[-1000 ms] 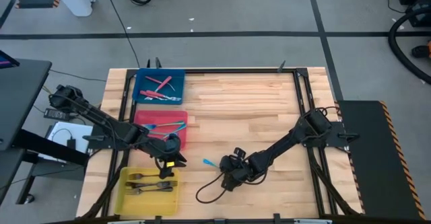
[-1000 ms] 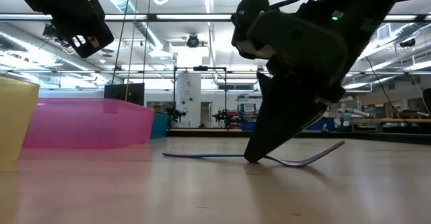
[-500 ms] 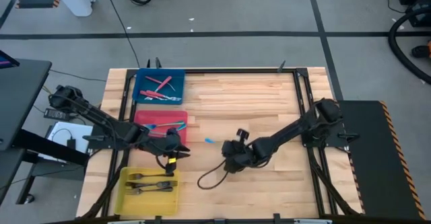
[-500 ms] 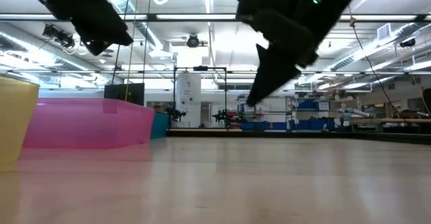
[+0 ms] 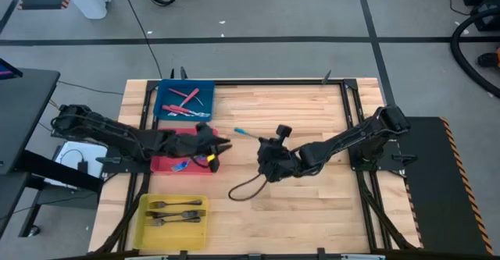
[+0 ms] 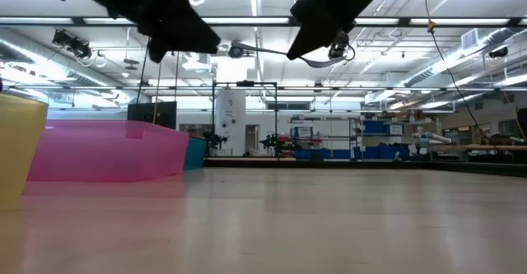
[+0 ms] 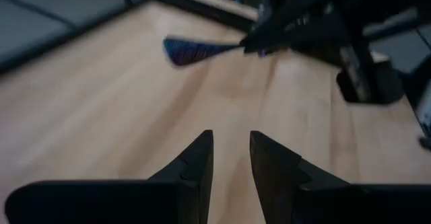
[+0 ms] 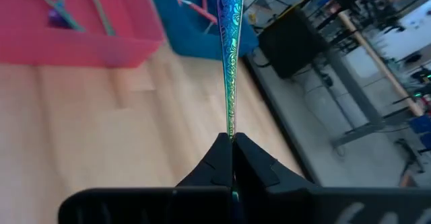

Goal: Sort silverware by color (type)
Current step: Put the light blue fork into the red bin

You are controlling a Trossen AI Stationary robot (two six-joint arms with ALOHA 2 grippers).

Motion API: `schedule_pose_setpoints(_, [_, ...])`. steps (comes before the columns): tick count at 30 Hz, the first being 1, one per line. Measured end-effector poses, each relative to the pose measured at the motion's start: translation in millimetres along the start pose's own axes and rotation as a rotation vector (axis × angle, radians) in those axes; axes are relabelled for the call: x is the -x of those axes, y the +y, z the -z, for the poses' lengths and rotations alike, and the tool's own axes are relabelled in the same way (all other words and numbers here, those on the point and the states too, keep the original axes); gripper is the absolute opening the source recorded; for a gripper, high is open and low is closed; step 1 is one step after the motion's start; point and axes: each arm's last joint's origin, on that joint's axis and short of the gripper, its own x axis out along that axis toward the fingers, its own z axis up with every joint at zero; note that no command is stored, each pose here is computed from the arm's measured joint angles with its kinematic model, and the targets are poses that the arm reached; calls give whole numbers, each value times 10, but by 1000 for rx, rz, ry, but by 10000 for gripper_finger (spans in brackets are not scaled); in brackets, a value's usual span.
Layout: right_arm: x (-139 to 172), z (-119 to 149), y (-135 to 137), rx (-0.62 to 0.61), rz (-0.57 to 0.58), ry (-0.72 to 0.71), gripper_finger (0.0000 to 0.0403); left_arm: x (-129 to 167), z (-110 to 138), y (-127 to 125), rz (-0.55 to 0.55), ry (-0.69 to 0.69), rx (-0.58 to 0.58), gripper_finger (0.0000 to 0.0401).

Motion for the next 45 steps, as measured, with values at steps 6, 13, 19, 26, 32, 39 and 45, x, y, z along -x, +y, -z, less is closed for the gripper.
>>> schedule_pose_setpoints(6, [-180,-110,-164,20,67,-27,7,-78,-183,170,-52,-115,-27,98])
schedule_pose_setpoints(13, [-340,-284,-322,17,137,-102,8,-133,-350,375,-123,-216,-5,98])
schedule_pose_setpoints(19, [-417,-419,-445,27,186,-167,8,-139,-484,460,-101,-305,-67,98])
schedule_pose_setpoints(26, [-433,-544,-544,60,233,-236,8,-151,-563,580,-106,-346,-60,98])
schedule_pose_setpoints(32, [-408,-608,-579,91,260,-274,9,-159,-620,663,-20,-361,-55,98])
schedule_pose_setpoints(39, [-291,-701,-574,125,297,-337,9,-138,-688,658,171,-397,-81,98])
schedule_pose_setpoints(45, [-129,-739,-496,131,320,-361,9,-130,-704,653,181,-413,-55,98])
